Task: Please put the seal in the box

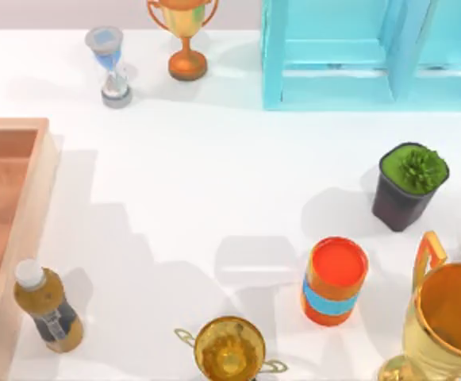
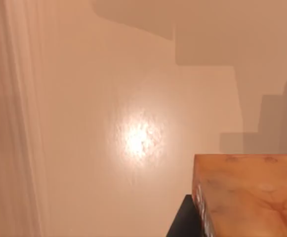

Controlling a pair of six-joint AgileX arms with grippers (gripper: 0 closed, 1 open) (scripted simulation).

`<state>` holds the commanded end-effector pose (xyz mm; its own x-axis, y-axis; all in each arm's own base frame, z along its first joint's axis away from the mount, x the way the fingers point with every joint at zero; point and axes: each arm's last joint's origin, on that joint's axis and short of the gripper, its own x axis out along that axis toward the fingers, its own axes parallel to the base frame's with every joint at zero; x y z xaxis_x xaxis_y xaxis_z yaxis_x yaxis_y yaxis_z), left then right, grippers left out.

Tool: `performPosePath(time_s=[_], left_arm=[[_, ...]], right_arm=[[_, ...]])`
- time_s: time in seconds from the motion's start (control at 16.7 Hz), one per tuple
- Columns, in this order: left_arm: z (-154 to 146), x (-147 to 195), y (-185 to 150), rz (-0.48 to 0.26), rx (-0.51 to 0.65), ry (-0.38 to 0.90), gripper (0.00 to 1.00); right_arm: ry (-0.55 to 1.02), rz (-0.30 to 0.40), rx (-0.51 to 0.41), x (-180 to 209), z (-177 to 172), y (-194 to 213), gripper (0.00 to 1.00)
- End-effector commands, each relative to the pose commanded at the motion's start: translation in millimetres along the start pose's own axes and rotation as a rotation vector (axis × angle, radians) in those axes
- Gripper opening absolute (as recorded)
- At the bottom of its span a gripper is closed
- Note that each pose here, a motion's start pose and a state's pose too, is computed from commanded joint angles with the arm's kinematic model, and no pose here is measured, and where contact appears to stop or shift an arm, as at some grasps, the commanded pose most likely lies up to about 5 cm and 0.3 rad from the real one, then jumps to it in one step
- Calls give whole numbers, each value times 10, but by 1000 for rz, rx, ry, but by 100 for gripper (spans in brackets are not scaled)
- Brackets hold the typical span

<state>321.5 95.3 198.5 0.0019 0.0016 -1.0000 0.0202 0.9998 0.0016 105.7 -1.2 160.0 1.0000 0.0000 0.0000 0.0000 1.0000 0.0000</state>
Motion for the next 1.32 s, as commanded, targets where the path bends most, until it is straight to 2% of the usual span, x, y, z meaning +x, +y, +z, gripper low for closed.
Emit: performPosePath(time_s=[0.18, 0.96, 1.32], left_arm=[[0, 0, 0, 0, 0, 0, 0], [0, 0, 0, 0, 0, 0, 98], [0, 0, 0, 0, 0, 0, 100]], right_arm=[[0, 0, 0, 0, 0, 0, 100], [0, 0, 0, 0, 0, 0, 100], [0, 0, 0, 0, 0, 0, 100]])
